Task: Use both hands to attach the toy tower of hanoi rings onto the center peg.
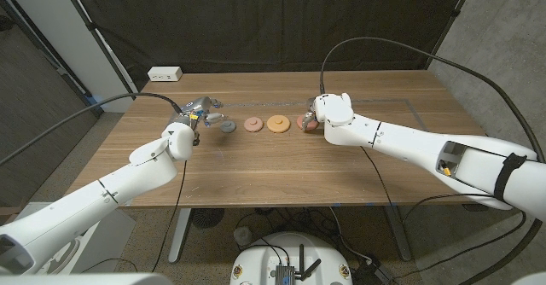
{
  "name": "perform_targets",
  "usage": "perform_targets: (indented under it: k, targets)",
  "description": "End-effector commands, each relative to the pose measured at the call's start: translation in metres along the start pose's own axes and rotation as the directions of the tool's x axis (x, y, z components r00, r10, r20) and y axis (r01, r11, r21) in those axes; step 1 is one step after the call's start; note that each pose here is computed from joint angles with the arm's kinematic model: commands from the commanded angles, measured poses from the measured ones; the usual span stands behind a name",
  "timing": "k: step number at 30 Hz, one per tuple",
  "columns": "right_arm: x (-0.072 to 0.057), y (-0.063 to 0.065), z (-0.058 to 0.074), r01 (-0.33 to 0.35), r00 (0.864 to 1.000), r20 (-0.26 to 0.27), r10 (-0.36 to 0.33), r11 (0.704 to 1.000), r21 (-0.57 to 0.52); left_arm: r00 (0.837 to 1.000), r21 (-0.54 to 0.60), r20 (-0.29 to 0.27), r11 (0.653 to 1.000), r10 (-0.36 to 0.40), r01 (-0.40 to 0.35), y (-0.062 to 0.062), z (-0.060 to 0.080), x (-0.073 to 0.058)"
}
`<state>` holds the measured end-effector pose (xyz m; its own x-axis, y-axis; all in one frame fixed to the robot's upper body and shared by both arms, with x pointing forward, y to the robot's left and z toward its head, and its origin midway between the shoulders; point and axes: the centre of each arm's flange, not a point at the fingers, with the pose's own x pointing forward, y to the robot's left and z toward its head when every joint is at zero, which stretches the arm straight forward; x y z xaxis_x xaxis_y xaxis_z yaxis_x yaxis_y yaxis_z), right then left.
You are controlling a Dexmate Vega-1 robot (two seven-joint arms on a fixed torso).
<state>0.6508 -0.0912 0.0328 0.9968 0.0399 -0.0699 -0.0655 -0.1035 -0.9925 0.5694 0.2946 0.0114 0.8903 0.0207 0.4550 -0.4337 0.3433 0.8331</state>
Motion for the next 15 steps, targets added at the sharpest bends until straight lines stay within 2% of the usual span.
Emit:
perform_targets:
  k: [1, 15]
  targets:
    - [0.0076, 0.0030, -0.0011, -0.011, 1.000, -0.007, 0.011, 1.000, -0.001, 1.000, 0.002, 0.000, 1.000, -0.008, 0.008, -0.0016, -0.0010, 0.0006]
    - [0.0108, 0.0047, 0.0009, -0.019, 1.000, -0.022, 0.018, 0.999, -0.026, 1.000, -0.005, -0.003, 1.000, -0.010, 0.010, -0.0035, -0.0038, 0.0009]
